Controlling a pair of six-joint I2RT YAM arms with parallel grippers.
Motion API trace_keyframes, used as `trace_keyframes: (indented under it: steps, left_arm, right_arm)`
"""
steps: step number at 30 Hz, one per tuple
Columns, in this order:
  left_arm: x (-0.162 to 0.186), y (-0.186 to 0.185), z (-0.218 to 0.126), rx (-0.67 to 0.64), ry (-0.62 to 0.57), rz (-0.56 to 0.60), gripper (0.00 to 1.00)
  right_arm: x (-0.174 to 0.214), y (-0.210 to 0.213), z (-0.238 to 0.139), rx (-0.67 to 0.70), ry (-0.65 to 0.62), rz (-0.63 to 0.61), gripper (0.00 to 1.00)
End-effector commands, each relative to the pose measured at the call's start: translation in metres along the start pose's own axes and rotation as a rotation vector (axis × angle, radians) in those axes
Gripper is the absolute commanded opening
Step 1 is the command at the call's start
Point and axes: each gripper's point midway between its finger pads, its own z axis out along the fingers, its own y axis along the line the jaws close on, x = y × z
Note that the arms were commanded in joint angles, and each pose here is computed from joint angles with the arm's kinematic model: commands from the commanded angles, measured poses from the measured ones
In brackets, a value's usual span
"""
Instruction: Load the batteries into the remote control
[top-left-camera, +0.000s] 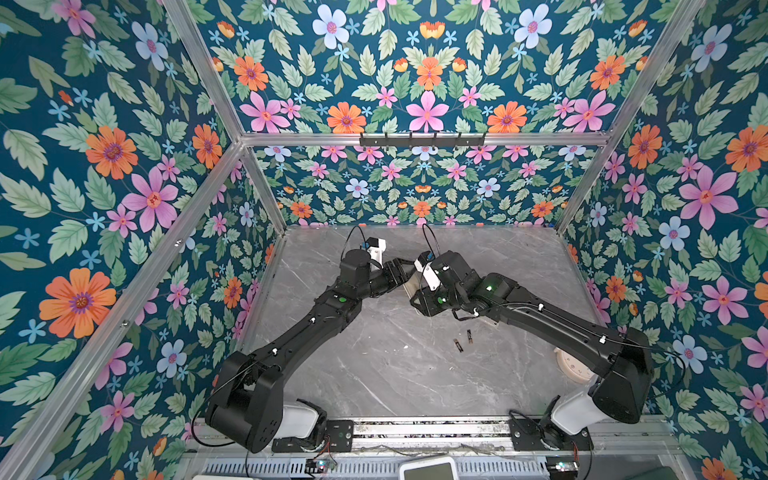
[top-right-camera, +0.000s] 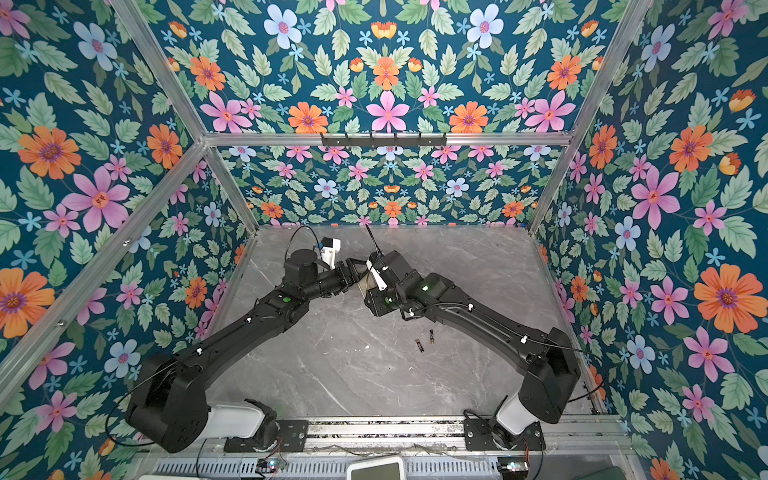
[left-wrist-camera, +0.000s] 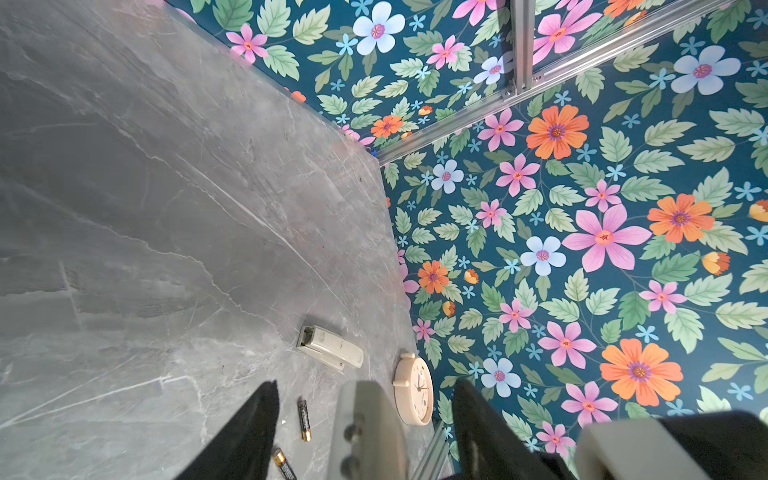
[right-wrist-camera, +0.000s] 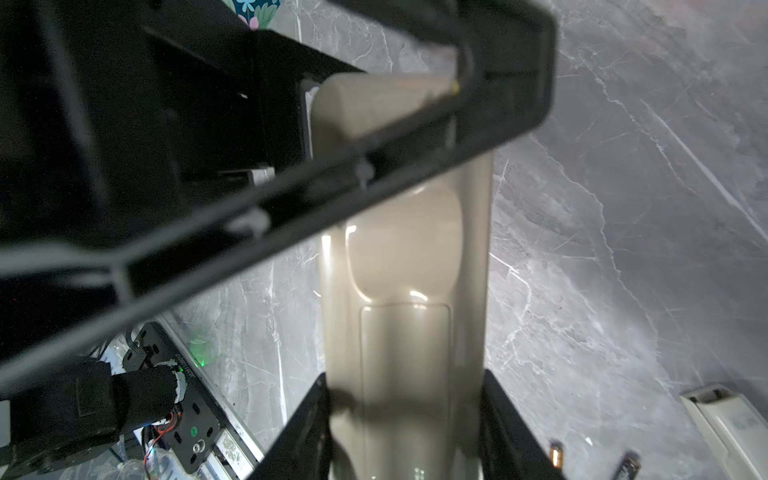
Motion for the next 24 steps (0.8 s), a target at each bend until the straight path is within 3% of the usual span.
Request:
trace_keyframes:
  steps: [1, 3, 8, 12, 14, 15, 18, 20, 21, 24]
  left_arm:
    - [-0.002, -0.003, 0.001, 0.005, -0.02, 0.006, 0.64]
    - [-0.001, 0.0, 0.001, -0.009, -0.018, 0.006, 0.59]
    - [0.002, 0.001, 0.001, -0.012, -0.012, 0.003, 0.35]
    - [0.004, -0.001, -0.001, -0.003, -0.005, 0.006, 0.03]
    - [0.007, 0.0, -0.002, 0.001, 0.001, 0.005, 0.0]
    - [0.008, 0.0, -0.003, 0.004, 0.003, 0.007, 0.0]
    - [0.01, 0.006, -0.005, -0.015, -0.003, 0.02, 0.0]
    - [0.01, 0.011, -0.006, -0.05, -0.004, 0.032, 0.0]
    - [0.009, 0.013, -0.007, -0.064, -0.009, 0.038, 0.0]
    - [0.003, 0.016, -0.006, -0.108, -0.015, 0.047, 0.0]
  right_arm:
    - [-0.011, 0.002, -0.003, 0.0, -0.047, 0.002, 0.11]
    - [-0.01, 0.0, -0.002, 0.006, -0.044, 0.003, 0.11]
    - [-0.011, 0.0, -0.002, 0.01, -0.051, 0.002, 0.11]
    - [-0.01, -0.002, -0.005, 0.019, -0.057, 0.006, 0.12]
    - [-0.009, 0.0, -0.006, 0.02, -0.059, -0.007, 0.15]
    - [-0.008, 0.002, -0.006, 0.019, -0.053, -0.021, 0.21]
    - [-0.002, 0.009, -0.014, 0.03, -0.031, -0.085, 0.58]
    - [0.002, 0.013, -0.028, 0.035, -0.02, -0.138, 0.89]
    - [0.004, 0.012, -0.035, 0.039, -0.019, -0.154, 0.98]
    - [0.014, 0.005, -0.064, 0.059, -0.018, -0.22, 0.99]
